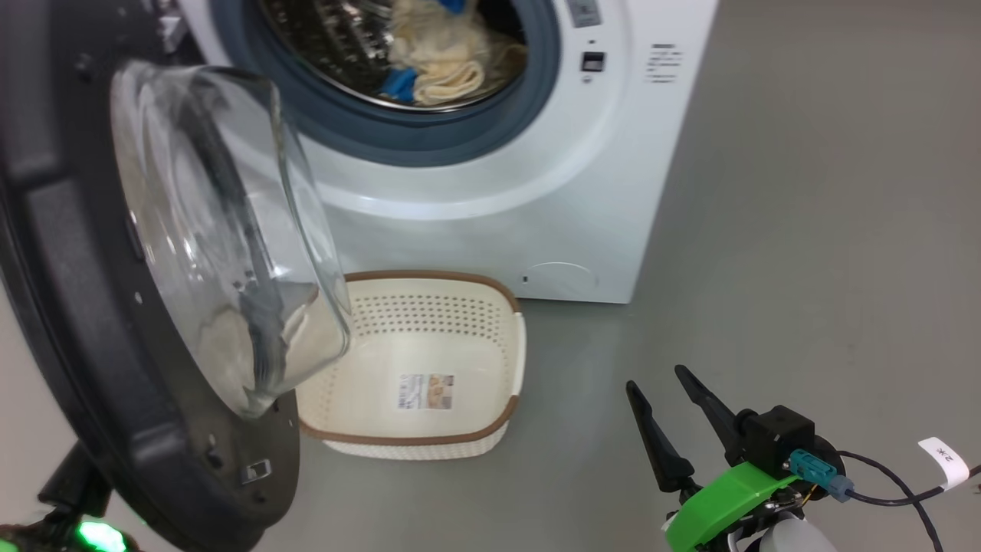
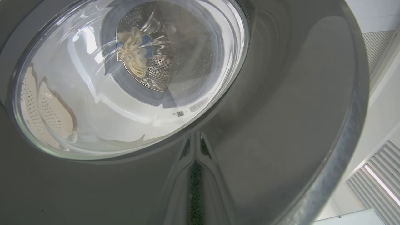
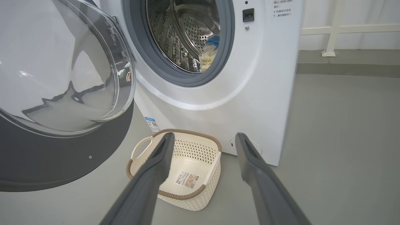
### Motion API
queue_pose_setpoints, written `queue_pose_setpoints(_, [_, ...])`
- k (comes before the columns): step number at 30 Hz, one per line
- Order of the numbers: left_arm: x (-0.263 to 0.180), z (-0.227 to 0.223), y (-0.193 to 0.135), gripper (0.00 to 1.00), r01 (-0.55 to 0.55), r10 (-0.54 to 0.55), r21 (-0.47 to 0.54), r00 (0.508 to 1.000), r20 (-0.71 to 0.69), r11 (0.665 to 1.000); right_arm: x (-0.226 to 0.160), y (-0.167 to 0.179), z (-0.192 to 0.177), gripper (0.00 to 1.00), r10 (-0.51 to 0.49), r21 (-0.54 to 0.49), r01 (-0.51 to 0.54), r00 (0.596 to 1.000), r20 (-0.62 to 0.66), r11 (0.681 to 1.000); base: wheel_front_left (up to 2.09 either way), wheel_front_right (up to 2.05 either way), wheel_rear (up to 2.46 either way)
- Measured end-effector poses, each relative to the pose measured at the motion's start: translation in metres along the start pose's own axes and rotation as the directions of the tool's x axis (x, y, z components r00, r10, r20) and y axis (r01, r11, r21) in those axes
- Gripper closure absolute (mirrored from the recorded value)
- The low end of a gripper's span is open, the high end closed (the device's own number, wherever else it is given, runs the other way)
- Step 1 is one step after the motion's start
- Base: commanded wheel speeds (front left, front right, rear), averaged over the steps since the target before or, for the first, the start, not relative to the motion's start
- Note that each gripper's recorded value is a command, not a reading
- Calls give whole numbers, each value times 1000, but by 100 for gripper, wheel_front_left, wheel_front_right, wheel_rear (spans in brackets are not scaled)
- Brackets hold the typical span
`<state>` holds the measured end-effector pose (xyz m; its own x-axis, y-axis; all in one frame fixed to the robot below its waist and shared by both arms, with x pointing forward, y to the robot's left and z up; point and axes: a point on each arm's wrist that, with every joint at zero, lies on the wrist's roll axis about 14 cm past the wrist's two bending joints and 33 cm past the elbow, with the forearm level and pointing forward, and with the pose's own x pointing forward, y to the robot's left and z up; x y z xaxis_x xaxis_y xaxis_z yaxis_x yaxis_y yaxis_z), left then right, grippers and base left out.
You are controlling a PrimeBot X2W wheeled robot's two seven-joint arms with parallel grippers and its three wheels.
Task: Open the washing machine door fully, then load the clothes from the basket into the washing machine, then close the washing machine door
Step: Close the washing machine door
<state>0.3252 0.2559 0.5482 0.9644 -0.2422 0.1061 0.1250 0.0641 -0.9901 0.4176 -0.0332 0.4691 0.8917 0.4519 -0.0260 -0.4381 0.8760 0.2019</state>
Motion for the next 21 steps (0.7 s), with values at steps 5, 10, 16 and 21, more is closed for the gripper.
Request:
queue_pose_setpoints(5, [24, -22, -3, 100, 28, -30, -23, 998, -64, 999, -12, -18, 6, 0, -58, -5, 58, 998, 16, 998, 0, 0, 0])
queue_pose_setpoints(10, [50, -50, -9, 100, 66, -73, -56, 989, -130, 996, -26, -35, 11, 0, -120, 8, 120, 992, 31, 993, 0, 0, 0])
queue_pose_setpoints(16, [80, -78, -12, 100, 90, -109, -119, 981, -159, 989, -45, -56, 16, 0, -195, 12, 195, 980, 47, 981, 0, 0, 0])
queue_pose_setpoints(21, [101, -95, -16, 100, 104, -128, -134, 974, -185, 986, -59, -71, 21, 0, -247, 11, 247, 967, 62, 969, 0, 0, 0])
